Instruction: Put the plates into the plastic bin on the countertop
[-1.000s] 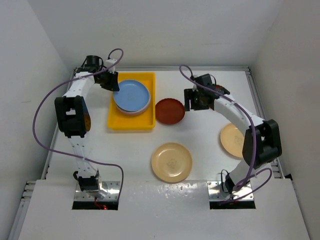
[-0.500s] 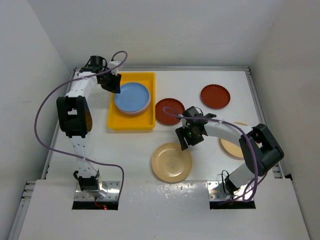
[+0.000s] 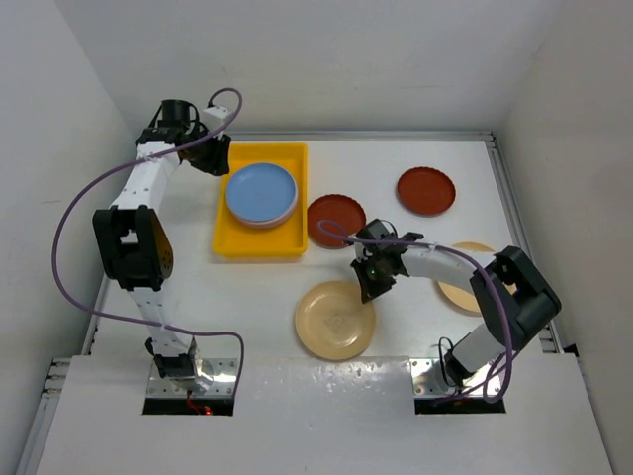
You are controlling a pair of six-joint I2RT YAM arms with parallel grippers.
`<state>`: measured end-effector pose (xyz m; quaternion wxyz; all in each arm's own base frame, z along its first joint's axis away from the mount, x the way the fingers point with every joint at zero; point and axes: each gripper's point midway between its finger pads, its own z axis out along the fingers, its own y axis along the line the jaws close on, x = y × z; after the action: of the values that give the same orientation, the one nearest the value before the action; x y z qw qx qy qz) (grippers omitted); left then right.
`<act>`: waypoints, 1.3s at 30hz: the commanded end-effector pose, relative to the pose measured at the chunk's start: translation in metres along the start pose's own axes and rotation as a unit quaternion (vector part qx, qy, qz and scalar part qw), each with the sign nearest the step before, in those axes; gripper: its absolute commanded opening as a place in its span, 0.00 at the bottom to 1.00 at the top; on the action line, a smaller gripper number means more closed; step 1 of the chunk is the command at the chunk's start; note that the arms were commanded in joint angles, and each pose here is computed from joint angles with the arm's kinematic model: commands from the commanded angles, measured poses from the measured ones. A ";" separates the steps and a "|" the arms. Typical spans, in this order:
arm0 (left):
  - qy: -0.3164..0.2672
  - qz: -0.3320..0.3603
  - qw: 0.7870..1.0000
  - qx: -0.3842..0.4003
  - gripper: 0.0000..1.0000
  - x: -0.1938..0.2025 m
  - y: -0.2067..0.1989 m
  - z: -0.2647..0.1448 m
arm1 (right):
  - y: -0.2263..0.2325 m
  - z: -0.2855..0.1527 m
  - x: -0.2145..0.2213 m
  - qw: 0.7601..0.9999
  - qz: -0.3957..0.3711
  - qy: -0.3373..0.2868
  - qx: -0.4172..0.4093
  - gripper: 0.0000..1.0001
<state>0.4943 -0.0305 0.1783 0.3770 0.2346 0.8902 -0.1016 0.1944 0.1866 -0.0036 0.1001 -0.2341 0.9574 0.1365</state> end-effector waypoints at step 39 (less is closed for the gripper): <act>-0.002 -0.123 0.988 -0.097 0.49 0.063 0.079 -0.064 | 0.031 -0.017 -0.409 0.910 0.242 -0.331 -0.065 0.00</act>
<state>0.4541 0.0820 0.1556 0.3541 0.0848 0.9293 -0.0618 0.5223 0.3712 0.0834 0.3134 0.0416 0.9116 0.2626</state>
